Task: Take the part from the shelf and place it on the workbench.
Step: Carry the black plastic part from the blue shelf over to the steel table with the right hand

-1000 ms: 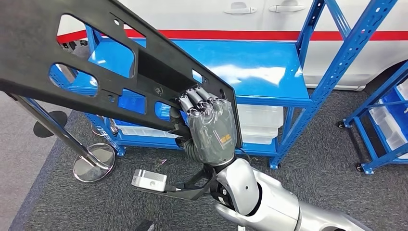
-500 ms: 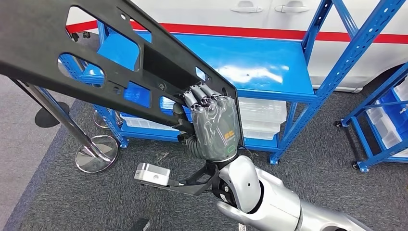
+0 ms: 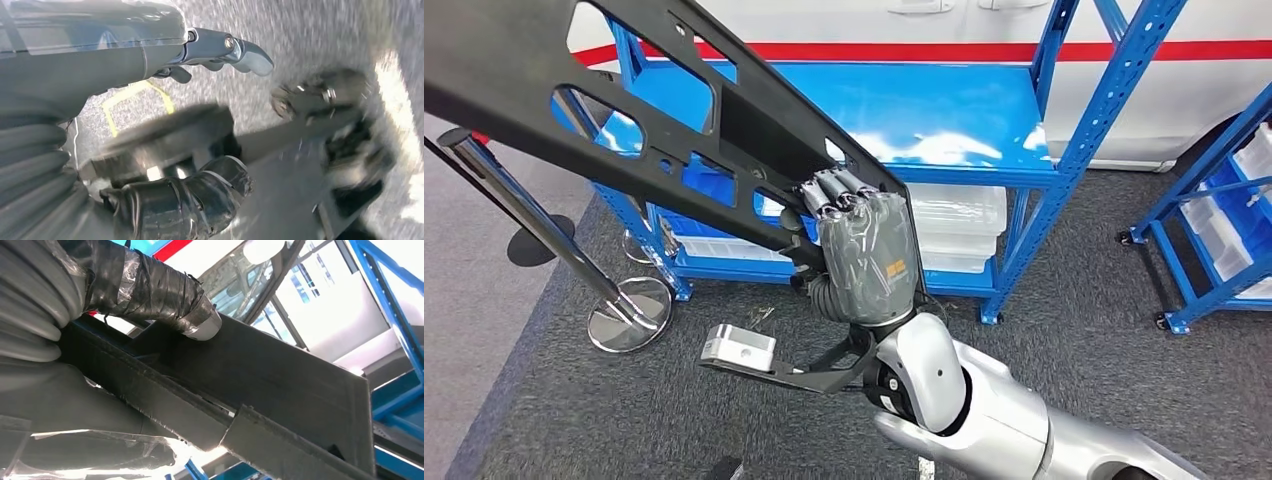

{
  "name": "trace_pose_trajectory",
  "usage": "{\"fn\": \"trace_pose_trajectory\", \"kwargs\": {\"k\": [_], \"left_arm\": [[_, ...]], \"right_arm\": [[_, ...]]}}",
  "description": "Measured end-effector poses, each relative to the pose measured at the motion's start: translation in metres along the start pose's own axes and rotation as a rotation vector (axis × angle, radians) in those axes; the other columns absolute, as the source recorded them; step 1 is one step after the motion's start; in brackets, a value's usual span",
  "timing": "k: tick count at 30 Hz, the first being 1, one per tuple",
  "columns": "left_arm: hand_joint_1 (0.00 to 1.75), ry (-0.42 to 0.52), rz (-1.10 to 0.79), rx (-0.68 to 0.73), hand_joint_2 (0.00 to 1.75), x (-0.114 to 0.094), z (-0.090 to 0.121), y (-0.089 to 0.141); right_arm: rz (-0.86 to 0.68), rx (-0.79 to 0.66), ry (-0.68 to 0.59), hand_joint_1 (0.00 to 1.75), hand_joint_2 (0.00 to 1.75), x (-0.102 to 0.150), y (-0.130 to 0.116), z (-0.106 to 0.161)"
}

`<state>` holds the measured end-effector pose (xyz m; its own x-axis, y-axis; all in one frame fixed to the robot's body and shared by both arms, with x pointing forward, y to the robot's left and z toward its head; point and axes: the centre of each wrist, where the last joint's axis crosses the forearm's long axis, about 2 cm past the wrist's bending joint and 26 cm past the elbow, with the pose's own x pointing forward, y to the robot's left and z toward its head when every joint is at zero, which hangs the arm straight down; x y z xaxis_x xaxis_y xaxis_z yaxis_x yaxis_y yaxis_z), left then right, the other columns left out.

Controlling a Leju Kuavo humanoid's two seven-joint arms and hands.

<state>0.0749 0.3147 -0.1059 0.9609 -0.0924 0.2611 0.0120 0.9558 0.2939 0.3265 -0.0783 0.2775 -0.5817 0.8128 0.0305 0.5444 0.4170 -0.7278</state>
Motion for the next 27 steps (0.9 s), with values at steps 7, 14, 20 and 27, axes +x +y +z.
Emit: {"fn": "trace_pose_trajectory", "kwargs": {"k": [7, 14, 20, 27], "left_arm": [[0.00, -0.007, -0.007, 0.001, 1.75, 0.0026, -0.0004, 0.0006], [0.00, -0.009, -0.008, 0.001, 1.75, 0.0033, -0.0003, -0.0001], [0.00, -0.008, -0.006, -0.001, 1.75, 0.0032, 0.0001, -0.0014], [0.00, -0.001, -0.006, 0.003, 1.75, 0.0012, 0.0002, -0.0011]], "right_arm": [[0.001, -0.001, 0.001, 1.75, 1.75, 0.0001, -0.0007, -0.0011], [0.004, 0.001, 0.004, 1.75, 1.75, -0.0005, -0.0009, -0.0016], [0.007, 0.010, 0.011, 1.75, 1.75, -0.0023, 0.0000, 0.0004], [0.003, 0.008, 0.014, 1.75, 1.75, -0.0024, -0.0008, -0.0001]]}}
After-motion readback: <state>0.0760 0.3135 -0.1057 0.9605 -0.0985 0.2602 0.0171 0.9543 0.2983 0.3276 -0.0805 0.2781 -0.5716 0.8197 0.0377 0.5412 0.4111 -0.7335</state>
